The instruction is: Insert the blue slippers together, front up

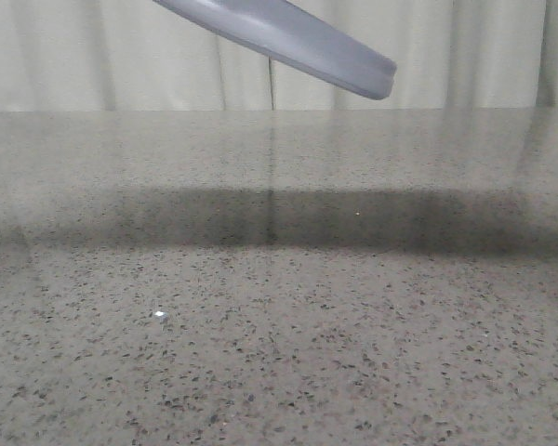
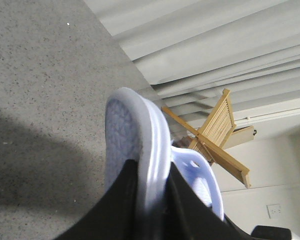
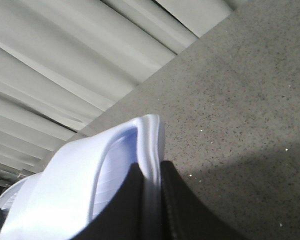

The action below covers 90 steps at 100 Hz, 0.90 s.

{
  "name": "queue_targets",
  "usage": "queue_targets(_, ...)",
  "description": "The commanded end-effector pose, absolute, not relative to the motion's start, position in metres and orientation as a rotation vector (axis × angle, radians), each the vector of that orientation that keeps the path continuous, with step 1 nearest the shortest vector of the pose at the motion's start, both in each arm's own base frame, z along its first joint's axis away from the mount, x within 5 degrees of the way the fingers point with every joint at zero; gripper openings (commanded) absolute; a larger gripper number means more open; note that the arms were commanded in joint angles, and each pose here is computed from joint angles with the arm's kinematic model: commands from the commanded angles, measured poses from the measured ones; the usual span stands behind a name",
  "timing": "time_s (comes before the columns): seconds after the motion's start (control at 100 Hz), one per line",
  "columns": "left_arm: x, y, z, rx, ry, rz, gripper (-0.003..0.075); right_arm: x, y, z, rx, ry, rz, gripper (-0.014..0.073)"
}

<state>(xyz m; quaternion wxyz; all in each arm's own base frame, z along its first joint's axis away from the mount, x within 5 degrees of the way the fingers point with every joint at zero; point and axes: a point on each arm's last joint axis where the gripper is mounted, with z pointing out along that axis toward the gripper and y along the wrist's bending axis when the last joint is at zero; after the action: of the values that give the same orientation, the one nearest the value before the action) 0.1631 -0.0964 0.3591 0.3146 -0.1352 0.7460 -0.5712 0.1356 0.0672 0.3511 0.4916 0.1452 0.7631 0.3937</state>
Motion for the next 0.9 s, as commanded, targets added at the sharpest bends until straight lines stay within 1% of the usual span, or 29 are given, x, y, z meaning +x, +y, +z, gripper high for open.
queue_targets(0.0,0.151,-0.106,0.376,-0.269,1.934,-1.737,0.0027,0.144,0.071,0.365,0.348,1.757,0.991,-0.0107)
queue_targets(0.25,0.149,-0.107,0.379,-0.253,1.916,-1.782,0.0027,0.165,0.08,0.353,0.364,1.805,0.958,-0.0107)
queue_targets(0.46,0.146,-0.109,0.379,-0.227,1.924,-1.814,0.0027,0.18,0.086,0.345,0.369,1.811,0.939,-0.0107)
queue_targets(0.89,0.148,-0.115,0.374,-0.178,1.987,-1.881,0.0027,0.181,0.111,0.349,0.227,1.746,1.001,-0.0107)
